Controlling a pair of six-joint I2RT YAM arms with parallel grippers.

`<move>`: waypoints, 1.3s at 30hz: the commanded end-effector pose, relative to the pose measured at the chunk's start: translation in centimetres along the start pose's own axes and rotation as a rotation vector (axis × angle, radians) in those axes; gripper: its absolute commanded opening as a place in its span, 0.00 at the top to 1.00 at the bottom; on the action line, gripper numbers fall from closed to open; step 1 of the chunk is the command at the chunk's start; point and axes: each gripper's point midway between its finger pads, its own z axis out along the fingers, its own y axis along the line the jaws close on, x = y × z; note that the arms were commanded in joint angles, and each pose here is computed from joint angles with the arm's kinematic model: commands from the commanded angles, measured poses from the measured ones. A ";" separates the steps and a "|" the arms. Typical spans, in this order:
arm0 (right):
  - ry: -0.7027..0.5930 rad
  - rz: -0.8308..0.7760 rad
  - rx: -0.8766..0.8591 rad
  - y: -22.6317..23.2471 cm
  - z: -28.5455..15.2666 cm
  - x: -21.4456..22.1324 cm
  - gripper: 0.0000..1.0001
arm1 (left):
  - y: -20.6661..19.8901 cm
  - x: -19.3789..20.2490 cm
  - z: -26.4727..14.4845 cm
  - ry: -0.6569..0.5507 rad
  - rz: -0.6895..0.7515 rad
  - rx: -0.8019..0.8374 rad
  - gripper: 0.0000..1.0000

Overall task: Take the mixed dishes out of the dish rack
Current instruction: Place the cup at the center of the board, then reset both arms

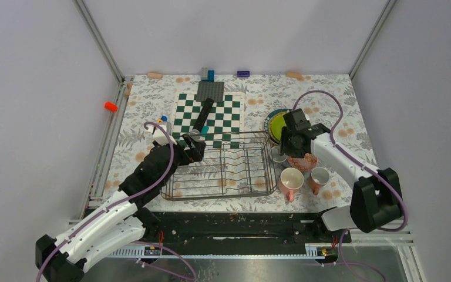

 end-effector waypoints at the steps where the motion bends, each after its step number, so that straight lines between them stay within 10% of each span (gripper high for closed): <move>1: -0.143 0.047 -0.062 0.5 -3.5 -2.7 0.45 | -2.3 -3.3 -0.8 -0.074 -0.027 0.072 0.01; 10: -0.502 0.171 -0.093 -2.8 -11.7 -5.0 0.01 | -0.3 -4.6 -2.3 -0.124 -0.034 -0.023 0.01; 20: -0.983 0.513 -0.194 -8.5 -17.1 -4.4 0.00 | 4.2 -6.4 -5.4 -0.222 -0.071 -0.217 0.01; 39: -0.953 0.445 -0.152 -8.9 -16.3 -3.5 0.01 | 8.5 -6.9 -8.4 -0.301 -0.101 -0.389 0.01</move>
